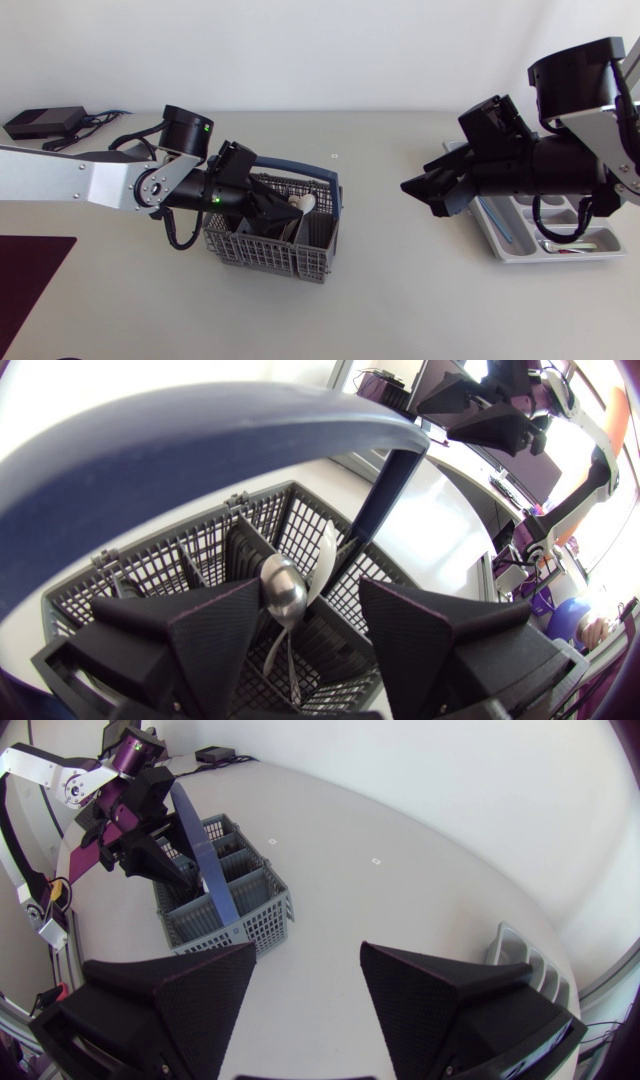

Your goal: Sort the cutlery from the basket into the organizer compartments.

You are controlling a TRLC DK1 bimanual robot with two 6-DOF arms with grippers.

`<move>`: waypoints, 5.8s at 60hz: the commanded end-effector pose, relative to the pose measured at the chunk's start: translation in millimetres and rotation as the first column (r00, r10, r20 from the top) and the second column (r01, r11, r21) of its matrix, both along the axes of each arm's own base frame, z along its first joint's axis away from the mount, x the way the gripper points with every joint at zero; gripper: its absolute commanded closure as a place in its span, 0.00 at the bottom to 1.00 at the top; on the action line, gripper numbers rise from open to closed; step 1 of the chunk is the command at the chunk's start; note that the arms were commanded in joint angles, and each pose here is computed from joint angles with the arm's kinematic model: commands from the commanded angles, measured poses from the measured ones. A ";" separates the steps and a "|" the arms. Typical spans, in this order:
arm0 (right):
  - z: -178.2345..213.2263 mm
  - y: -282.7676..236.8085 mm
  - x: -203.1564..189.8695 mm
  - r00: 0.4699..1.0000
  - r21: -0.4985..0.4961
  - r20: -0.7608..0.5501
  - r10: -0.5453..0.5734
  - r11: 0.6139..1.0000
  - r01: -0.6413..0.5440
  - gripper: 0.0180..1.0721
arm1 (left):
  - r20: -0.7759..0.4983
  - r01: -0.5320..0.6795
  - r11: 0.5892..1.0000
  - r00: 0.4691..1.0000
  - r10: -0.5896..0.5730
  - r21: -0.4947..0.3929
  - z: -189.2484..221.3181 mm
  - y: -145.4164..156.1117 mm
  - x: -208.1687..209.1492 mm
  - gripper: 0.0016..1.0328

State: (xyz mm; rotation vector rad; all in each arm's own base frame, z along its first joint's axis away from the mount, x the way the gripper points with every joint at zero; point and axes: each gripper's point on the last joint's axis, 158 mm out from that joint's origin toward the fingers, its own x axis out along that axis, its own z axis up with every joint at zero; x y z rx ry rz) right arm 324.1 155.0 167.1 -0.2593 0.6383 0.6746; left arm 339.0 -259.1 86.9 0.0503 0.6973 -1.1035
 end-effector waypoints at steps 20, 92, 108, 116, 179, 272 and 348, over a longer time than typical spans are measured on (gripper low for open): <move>-6.3 -0.8 -7.7 1.000 0.002 -0.010 -0.005 1.000 0.005 0.28 | 0.042 0.011 1.000 0.999 -0.010 -0.023 9.1 -1.7 2.5 0.73; -1.1 1.2 -14.5 1.000 -0.004 0.003 0.005 1.000 -0.005 0.28 | -0.001 0.110 0.994 0.994 -0.110 0.011 3.5 -23.3 -31.3 0.73; -3.0 3.3 -18.0 1.000 -0.005 0.002 0.016 1.000 -0.015 0.28 | 0.040 0.050 0.995 0.998 -0.054 0.085 -7.3 -18.8 -19.9 0.90; -4.3 4.8 -20.1 1.000 -0.007 0.000 0.023 1.000 -0.023 0.28 | 0.075 0.022 0.996 0.997 -0.028 0.082 -3.1 -15.6 -13.1 0.97; 45.4 83.0 -70.5 0.957 0.059 0.112 0.266 0.960 -0.274 0.28 | 0.233 0.038 0.955 0.972 0.034 -0.296 187.8 -2.4 -69.7 0.97; 81.5 167.3 -81.7 0.879 0.178 0.152 0.452 0.862 -0.474 0.95 | 0.076 0.057 0.886 0.997 -0.025 -0.461 222.3 -23.9 -66.6 0.44; -59.1 -267.7 -6.9 0.938 -0.390 0.278 -0.208 0.868 0.308 0.95 | 0.447 -0.045 0.947 0.888 -0.109 0.319 65.3 18.1 -39.0 0.20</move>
